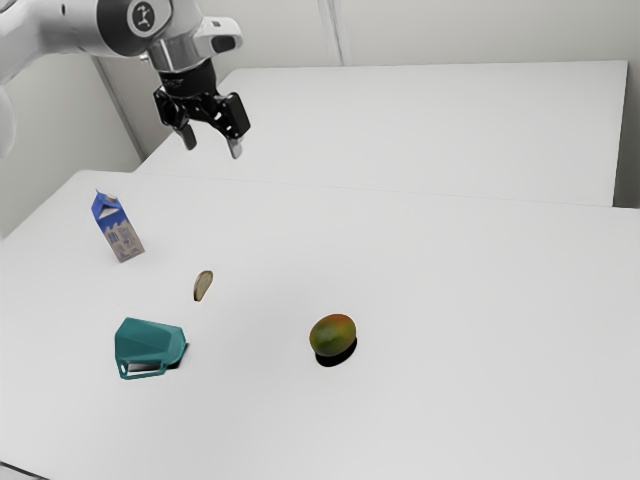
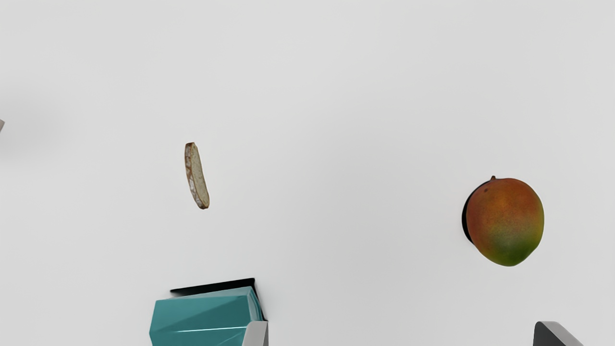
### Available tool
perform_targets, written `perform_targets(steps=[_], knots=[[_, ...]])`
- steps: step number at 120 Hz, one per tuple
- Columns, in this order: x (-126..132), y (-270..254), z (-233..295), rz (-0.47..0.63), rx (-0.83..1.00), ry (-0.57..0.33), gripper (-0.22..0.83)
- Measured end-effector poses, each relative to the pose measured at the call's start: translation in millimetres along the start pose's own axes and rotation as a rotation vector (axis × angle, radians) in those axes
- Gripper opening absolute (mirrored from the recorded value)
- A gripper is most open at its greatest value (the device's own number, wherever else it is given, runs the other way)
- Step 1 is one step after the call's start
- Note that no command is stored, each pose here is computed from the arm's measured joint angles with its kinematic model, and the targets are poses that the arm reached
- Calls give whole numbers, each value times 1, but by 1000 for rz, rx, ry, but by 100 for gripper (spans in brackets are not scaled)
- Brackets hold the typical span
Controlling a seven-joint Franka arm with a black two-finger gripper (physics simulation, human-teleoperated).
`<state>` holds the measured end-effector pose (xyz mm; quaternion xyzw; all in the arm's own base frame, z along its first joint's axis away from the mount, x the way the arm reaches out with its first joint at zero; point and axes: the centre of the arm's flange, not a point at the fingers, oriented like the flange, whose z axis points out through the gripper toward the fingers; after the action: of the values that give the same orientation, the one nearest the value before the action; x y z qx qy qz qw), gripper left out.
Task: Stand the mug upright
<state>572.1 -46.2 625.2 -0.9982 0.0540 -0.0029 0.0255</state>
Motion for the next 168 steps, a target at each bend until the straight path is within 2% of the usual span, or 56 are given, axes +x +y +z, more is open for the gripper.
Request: perform_targets(steps=[39,55,64,82,123,168], knots=[[-5,-2,-3,-8,-6,-8,62],[-9,-2,9,-14,-37,-43,62],[-17,-3,15,-20,-67,-68,62],[-48,-9,34,-31,-122,-105,62],[-104,-120,127,-187,-297,-142,62],[-151,-221,211,-225,-503,-94,62]])
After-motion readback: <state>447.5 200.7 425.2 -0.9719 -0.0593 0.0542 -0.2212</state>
